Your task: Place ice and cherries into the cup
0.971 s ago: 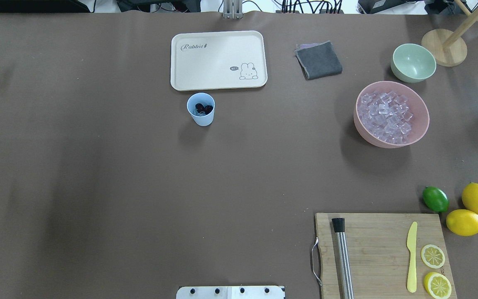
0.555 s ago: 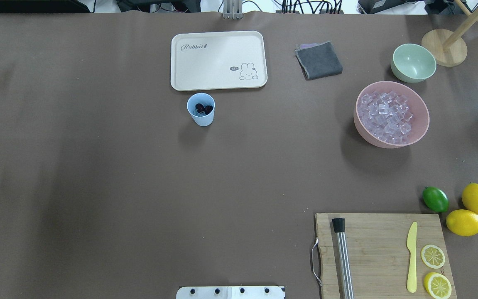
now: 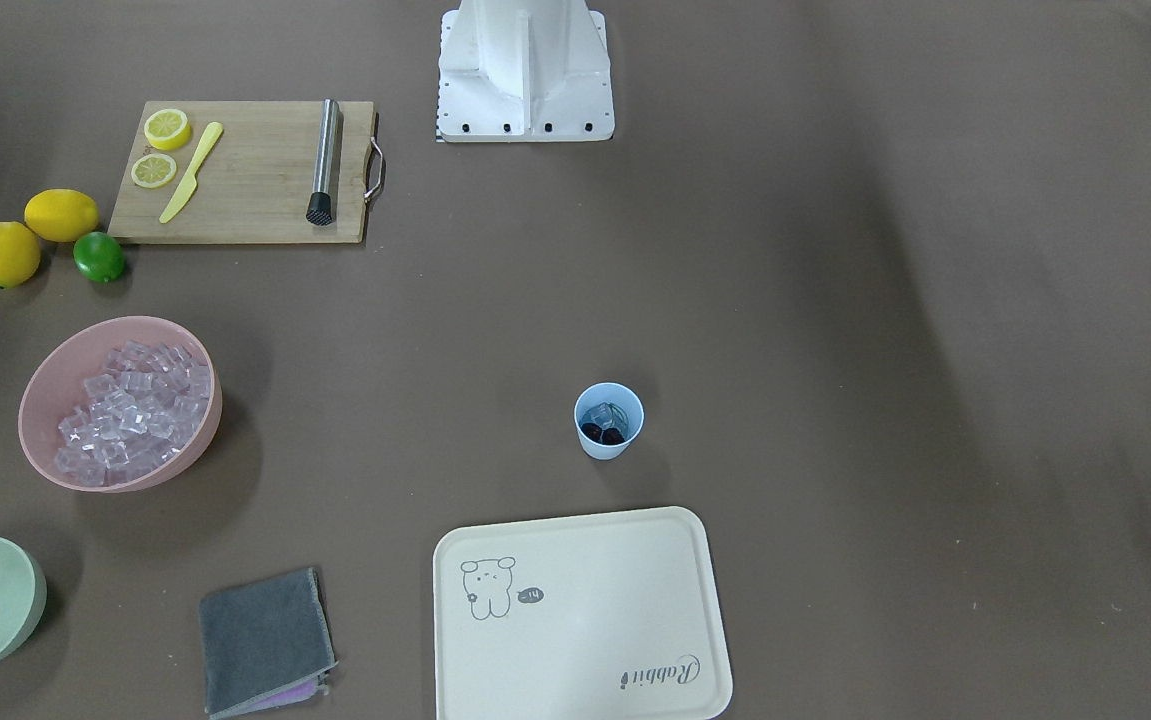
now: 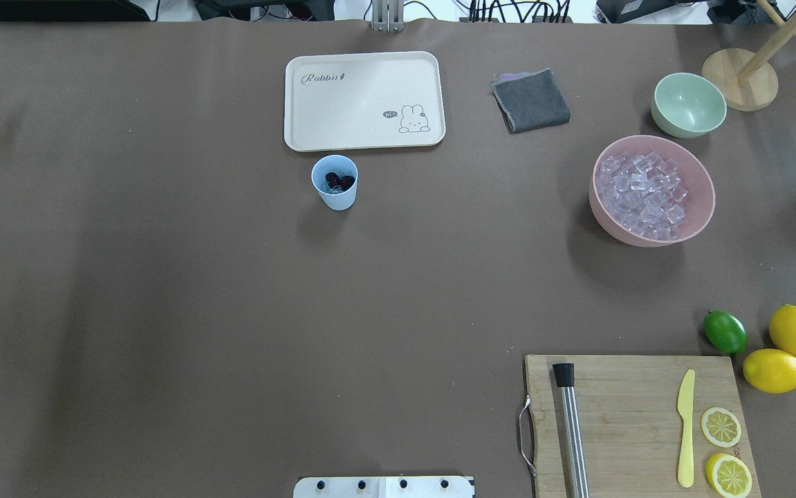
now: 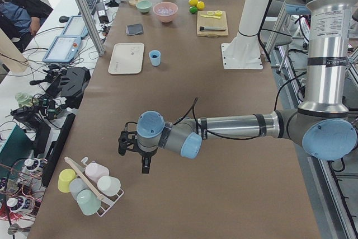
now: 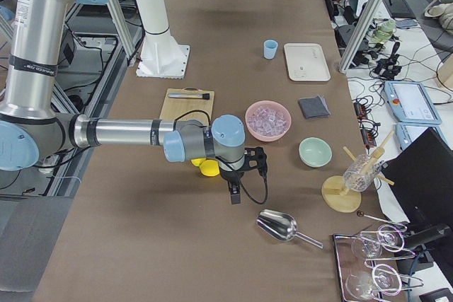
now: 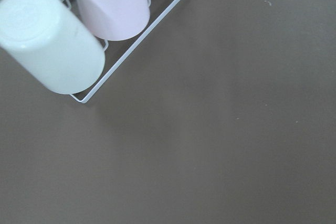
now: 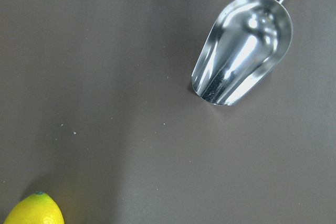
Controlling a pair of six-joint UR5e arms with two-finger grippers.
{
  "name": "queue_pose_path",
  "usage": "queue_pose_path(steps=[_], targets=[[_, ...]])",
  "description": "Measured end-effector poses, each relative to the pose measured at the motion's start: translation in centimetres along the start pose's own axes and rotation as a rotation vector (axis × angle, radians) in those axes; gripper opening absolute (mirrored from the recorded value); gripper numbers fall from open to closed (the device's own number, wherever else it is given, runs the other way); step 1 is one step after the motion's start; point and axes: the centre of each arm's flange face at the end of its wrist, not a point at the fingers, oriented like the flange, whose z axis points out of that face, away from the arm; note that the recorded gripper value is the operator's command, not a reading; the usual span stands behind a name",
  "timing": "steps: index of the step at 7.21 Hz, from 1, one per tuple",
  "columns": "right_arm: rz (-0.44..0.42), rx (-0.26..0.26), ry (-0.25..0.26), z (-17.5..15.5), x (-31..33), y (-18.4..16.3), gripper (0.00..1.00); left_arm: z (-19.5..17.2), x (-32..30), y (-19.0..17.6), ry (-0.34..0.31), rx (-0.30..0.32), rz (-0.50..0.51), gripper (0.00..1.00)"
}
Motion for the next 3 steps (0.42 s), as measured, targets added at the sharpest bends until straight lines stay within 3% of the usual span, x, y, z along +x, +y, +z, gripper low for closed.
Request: queue_pose_path(steps=[3], targets=[[-0.002, 0.003, 0.001, 0.02, 0.00, -0.13, 0.99, -1.12, 0.26, 0.44, 0.014, 0.066, 0.054, 0.98]])
